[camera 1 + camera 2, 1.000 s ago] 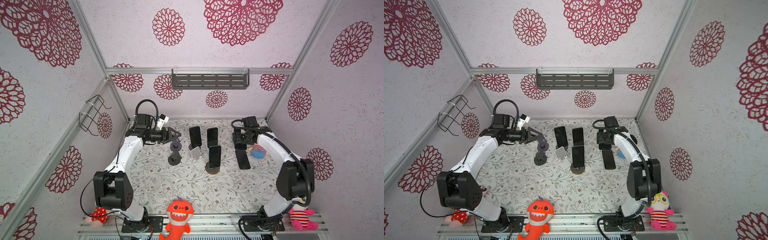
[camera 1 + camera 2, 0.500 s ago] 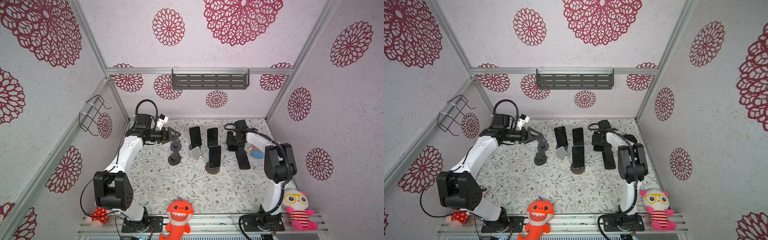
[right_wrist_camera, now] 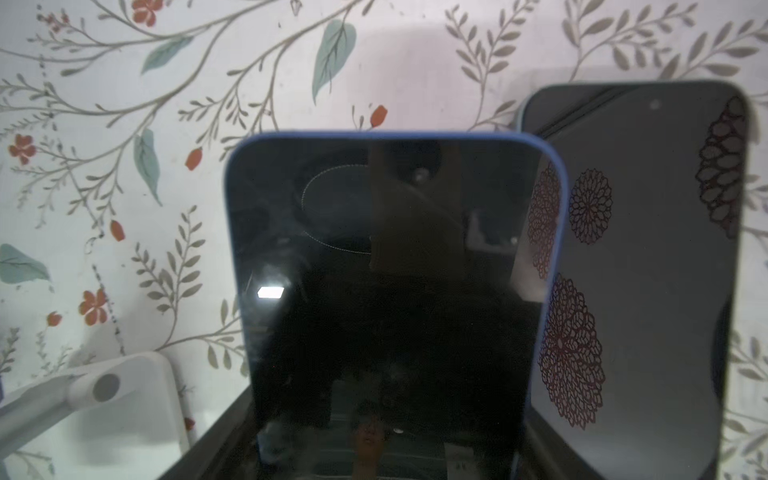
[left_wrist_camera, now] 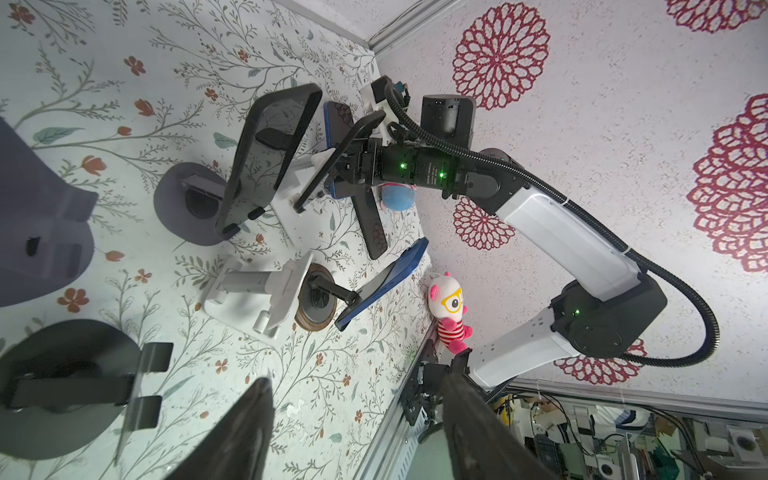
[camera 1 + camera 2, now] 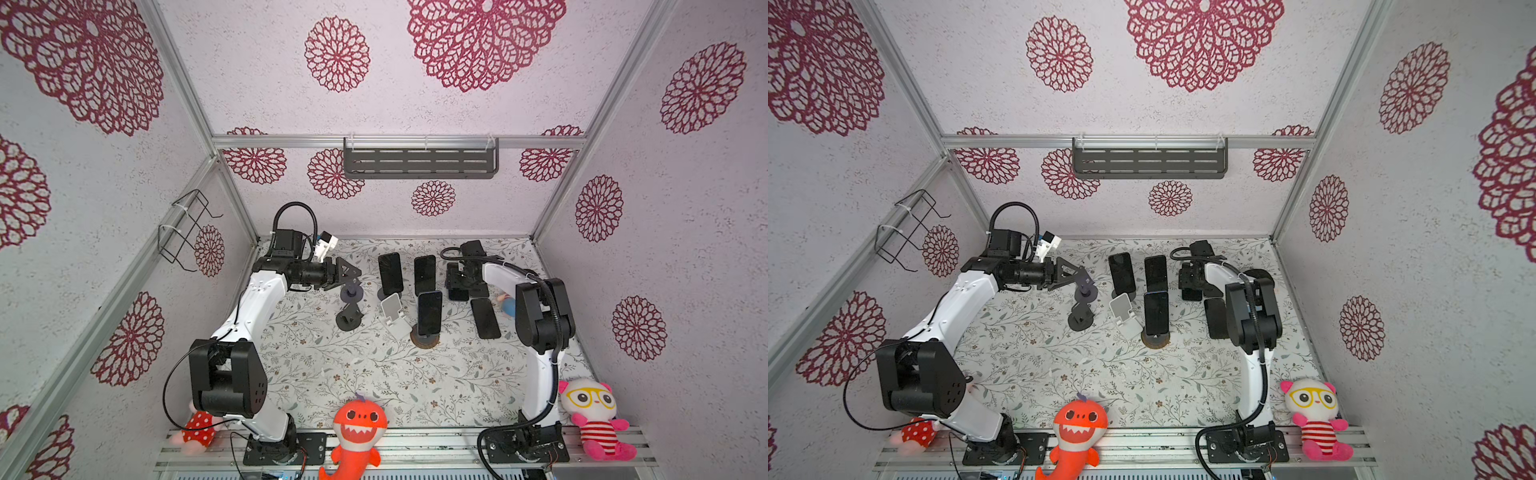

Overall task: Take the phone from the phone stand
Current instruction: 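Carry the blue-cased phone with the right gripper toward the flat black phones, then lower the blue-cased phone flat beside the black phones with the right gripper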

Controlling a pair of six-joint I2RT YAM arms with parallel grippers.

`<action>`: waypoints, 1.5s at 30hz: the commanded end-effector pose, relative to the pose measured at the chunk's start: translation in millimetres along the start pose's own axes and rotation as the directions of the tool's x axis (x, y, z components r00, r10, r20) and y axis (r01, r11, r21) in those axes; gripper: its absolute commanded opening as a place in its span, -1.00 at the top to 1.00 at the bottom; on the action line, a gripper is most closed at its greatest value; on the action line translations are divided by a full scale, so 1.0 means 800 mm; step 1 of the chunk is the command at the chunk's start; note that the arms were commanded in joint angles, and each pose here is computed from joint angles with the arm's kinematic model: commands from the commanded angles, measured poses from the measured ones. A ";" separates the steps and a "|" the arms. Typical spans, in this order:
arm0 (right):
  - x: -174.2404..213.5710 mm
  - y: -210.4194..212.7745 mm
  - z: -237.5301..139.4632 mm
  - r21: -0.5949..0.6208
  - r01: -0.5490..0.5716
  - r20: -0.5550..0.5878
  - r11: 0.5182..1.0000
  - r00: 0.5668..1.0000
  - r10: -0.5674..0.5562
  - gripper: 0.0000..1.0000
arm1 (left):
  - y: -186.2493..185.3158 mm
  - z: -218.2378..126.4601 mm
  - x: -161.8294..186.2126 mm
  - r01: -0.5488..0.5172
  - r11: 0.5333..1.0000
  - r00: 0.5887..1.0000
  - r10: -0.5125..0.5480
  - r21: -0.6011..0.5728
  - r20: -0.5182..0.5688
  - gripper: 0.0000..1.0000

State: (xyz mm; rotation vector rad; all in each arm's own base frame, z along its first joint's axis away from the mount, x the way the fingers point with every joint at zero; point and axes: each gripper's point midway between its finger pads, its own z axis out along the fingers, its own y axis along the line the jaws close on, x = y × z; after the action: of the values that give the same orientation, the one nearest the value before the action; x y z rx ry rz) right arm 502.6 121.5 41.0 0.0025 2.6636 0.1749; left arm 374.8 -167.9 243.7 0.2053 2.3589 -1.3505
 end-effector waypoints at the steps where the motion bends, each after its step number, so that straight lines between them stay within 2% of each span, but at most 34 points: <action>1: -0.027 0.011 -0.011 -0.016 0.004 0.063 1.000 0.998 -0.003 -0.08 | -0.003 0.001 -0.001 -0.023 1.000 1.000 0.023 0.010 -0.005 -0.35; 19: -0.013 0.015 0.012 0.007 0.070 0.006 0.998 0.998 -0.070 -0.56 | -0.007 -0.002 -0.002 -0.031 0.999 1.000 0.031 0.010 -0.001 -0.35; 30: -0.006 0.013 0.016 0.018 0.081 -0.013 0.997 0.997 -0.081 -0.67 | -0.007 -0.003 -0.002 -0.033 0.999 0.999 0.033 0.010 0.001 -0.36; 36: -0.019 0.015 -0.002 0.019 0.088 0.016 0.996 0.996 -0.089 -0.67 | -0.007 -0.002 -0.002 -0.032 0.999 0.999 0.032 0.012 0.001 -0.36; 45: -0.050 0.018 -0.061 0.017 0.107 0.111 0.994 0.988 -0.108 -0.69 | -0.007 -0.002 -0.002 -0.036 0.999 0.999 0.036 0.009 0.001 -0.36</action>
State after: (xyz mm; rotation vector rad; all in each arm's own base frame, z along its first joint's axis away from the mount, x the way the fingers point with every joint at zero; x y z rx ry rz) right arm 508.5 130.2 43.0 -0.1045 2.6613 0.1322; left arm 374.1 -167.8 242.3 0.2138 2.3613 -1.3478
